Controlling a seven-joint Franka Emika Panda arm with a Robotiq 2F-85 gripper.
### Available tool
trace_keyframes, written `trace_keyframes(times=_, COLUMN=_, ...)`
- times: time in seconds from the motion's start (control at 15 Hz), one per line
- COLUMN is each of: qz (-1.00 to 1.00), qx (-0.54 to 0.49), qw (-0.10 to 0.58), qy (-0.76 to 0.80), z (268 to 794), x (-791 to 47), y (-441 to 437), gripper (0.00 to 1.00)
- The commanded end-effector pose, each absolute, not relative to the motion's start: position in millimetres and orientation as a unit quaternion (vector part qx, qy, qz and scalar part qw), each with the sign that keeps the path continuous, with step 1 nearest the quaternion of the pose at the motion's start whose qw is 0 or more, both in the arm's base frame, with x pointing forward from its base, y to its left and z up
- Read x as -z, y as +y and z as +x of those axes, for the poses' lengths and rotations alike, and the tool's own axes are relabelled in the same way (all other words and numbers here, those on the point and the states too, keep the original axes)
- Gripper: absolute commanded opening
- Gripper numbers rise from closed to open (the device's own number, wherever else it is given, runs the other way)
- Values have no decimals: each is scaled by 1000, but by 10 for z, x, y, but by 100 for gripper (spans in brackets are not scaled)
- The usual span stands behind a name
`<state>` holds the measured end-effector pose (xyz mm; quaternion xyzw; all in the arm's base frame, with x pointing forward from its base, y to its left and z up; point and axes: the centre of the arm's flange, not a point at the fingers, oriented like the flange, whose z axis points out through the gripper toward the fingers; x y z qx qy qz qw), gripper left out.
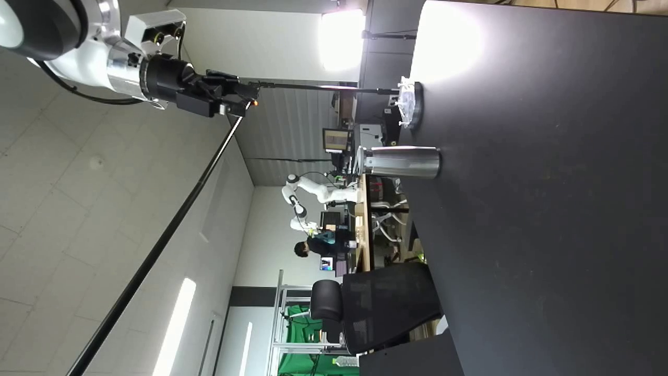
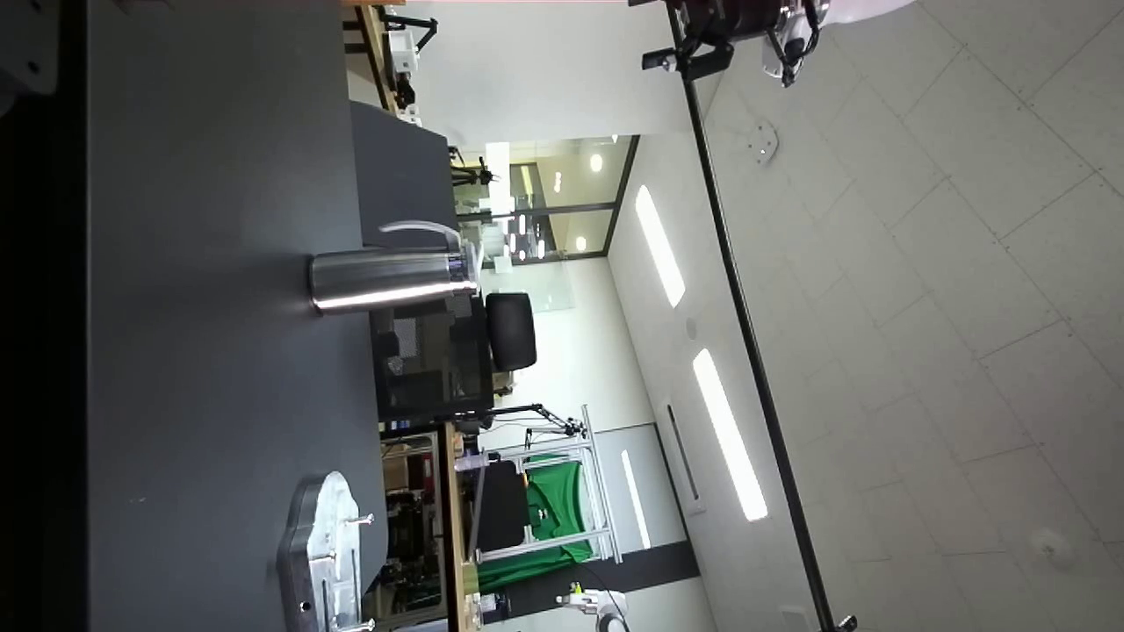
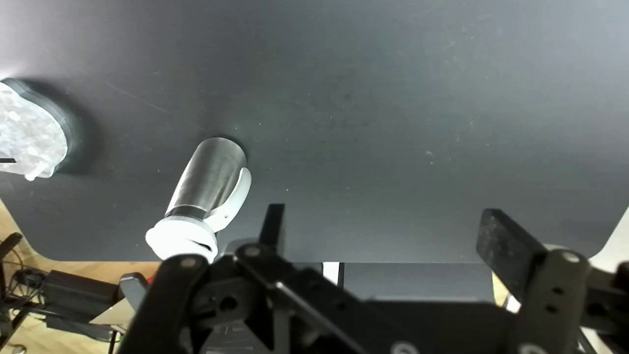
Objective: Press the top of the bottle to close
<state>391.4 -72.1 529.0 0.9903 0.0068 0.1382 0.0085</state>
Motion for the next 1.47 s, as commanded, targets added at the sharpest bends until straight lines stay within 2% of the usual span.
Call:
trace_keyframes(times=0.0, qz=985, qx=-162, qw=30, qy=-49, z=4469, x=-5034, y=-1098, gripper=100)
trace_keyframes(times=0.4, qz=962, qx=-212, qw=60, qy=-160, z=5351, x=-4404, y=-1878, gripper=100)
trace_keyframes(times=0.47, qz=959, qx=-216, qw=65, qy=-173, z=5513, x=-4309, y=-2019, gripper=75)
trace_keyframes(times=0.53, qz=955, qx=-220, qw=72, qy=-184, z=5675, x=-4237, y=-2152, gripper=73)
trace_keyframes(times=0.6, qz=953, qx=-220, qw=76, qy=-195, z=5811, x=-4165, y=-2244, gripper=67)
trace_keyframes(times=0.87, qz=947, qx=-210, qw=82, qy=-230, z=6338, x=-3990, y=-2553, gripper=37)
trace_keyframes(times=1.2, qz=960, qx=-138, qw=43, qy=-238, z=6615, x=-3914, y=-2618, gripper=3)
trace_keyframes(times=1.33, qz=967, qx=-93, qw=17, qy=-235, z=6651, x=-3933, y=-2590, gripper=0)
trace_keyframes(times=1.4, qz=965, qx=-116, qw=35, qy=-231, z=6432, x=-3806, y=-2485, gripper=7)
